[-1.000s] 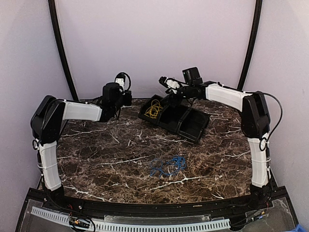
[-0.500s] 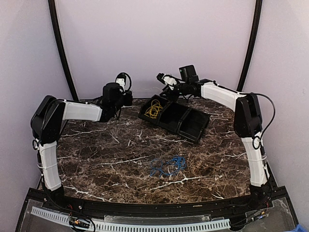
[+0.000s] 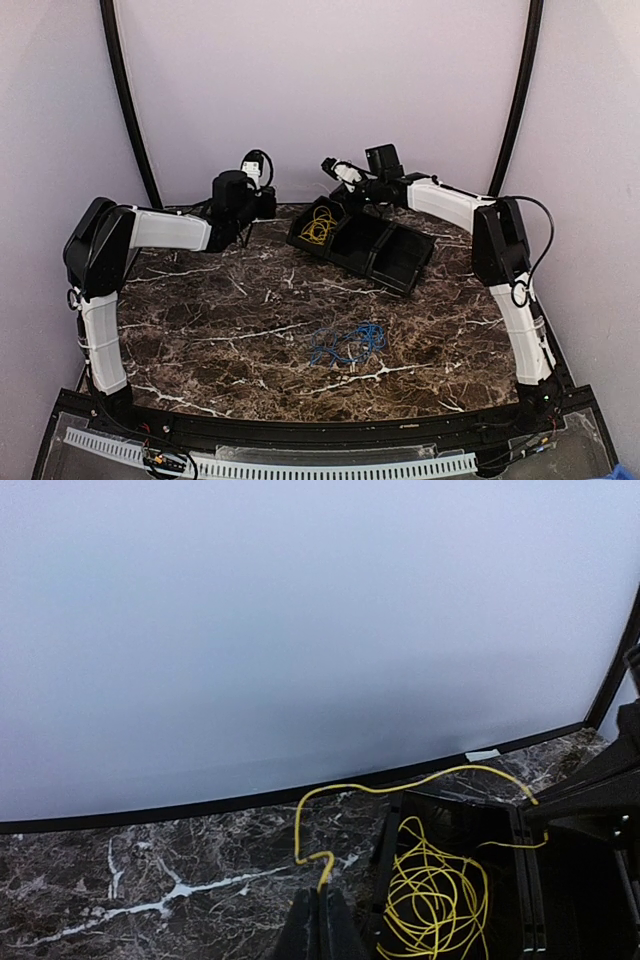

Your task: Untangle the cables

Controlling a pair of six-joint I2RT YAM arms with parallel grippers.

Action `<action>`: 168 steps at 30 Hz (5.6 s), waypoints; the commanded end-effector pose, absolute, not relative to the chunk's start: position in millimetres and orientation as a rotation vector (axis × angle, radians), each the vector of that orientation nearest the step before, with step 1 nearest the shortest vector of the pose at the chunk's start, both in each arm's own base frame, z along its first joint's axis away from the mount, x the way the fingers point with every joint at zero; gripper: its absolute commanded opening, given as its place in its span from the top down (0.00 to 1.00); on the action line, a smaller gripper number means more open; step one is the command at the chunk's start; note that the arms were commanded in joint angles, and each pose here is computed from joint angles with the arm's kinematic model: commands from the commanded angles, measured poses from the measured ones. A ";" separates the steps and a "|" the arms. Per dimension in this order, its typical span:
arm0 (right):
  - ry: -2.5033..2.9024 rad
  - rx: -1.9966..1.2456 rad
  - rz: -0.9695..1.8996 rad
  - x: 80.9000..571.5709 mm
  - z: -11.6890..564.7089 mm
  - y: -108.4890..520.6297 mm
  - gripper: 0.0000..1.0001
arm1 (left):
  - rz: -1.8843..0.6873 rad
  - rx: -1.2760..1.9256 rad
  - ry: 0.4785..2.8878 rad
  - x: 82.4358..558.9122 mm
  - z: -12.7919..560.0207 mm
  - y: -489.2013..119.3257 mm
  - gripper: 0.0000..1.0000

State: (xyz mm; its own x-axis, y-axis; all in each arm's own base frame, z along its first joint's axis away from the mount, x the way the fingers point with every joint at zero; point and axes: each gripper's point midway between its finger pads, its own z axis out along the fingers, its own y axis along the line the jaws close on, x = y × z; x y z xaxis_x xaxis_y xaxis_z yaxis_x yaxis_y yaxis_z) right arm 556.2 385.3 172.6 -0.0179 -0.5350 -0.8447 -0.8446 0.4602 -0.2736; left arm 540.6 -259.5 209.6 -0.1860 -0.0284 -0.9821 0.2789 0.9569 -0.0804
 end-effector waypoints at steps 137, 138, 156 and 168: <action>1.712 -1.229 0.273 554.9 138.1 428.6 1.00 | -0.631 0.080 1.826 386.6 211.5 -247.6 0.62; 1.707 -1.226 0.275 555.0 139.8 429.4 1.00 | -0.630 0.079 1.826 386.9 211.2 -247.6 0.62; 1.691 -1.257 0.266 492.5 221.3 388.4 0.28 | -0.590 -0.046 1.993 470.9 151.4 -246.2 0.57; 1.808 -1.260 0.210 412.1 213.4 300.5 0.25 | -1.004 -0.271 2.082 519.9 108.8 -261.5 0.66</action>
State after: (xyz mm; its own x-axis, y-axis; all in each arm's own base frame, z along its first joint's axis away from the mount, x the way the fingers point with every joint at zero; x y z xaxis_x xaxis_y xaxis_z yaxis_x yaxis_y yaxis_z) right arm 422.2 329.8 243.3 -0.0117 -0.6314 -0.7754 -0.8205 0.4493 -0.3535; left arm 513.1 -235.4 98.2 -0.6144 -0.4431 -0.6528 0.1123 0.7698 -0.6283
